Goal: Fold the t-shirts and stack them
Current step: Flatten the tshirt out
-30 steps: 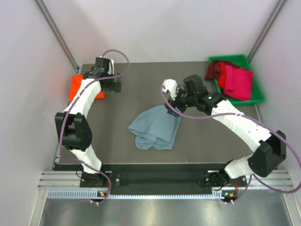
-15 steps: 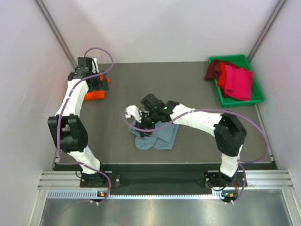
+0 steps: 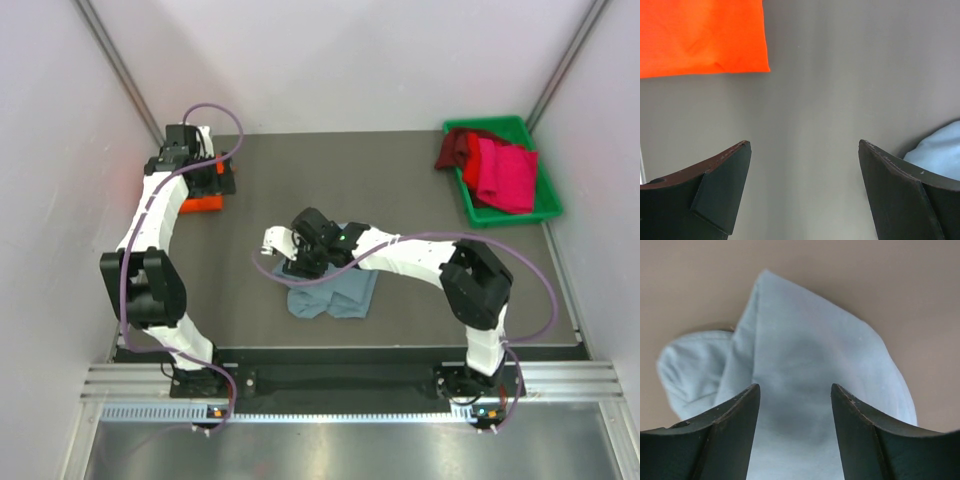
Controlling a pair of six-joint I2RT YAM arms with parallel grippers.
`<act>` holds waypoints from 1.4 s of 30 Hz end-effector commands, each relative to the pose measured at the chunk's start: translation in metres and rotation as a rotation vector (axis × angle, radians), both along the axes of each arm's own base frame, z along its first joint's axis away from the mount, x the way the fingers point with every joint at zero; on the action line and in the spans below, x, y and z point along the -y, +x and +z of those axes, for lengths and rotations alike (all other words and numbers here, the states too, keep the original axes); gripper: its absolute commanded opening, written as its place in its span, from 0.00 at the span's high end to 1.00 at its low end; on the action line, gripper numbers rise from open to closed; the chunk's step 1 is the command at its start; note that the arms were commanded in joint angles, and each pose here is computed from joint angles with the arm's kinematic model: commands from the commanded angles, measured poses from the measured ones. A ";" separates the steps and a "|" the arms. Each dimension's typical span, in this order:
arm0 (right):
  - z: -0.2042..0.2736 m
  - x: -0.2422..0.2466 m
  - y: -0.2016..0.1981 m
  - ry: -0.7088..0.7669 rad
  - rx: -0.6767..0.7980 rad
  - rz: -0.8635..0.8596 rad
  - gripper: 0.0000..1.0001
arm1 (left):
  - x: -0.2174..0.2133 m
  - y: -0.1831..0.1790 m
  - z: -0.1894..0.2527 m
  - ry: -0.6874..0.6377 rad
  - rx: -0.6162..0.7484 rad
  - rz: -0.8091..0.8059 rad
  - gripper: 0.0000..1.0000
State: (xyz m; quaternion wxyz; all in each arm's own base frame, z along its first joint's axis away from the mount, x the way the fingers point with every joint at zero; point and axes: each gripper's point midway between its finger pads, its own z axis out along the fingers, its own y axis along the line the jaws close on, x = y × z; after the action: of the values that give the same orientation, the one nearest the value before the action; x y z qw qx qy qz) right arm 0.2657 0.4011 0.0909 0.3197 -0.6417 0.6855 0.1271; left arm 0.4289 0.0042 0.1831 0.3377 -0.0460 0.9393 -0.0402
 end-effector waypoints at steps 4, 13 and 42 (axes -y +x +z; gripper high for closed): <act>-0.009 0.002 0.008 -0.052 0.067 -0.013 0.46 | 0.006 0.005 0.021 -0.025 0.071 -0.017 0.07; -0.010 0.009 0.025 -0.084 0.083 -0.056 1.00 | 0.000 0.005 0.016 0.006 0.054 -0.010 0.07; 0.174 0.000 0.105 0.189 0.303 -0.189 1.00 | -0.059 0.002 0.051 0.131 0.141 0.167 0.08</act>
State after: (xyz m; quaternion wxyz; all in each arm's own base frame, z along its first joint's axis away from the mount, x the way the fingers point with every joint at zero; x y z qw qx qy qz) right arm 0.3454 0.3821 0.1305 0.3454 -0.5898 0.7291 0.0353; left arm 0.4273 0.0324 0.1870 0.3439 -0.0629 0.9369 0.0078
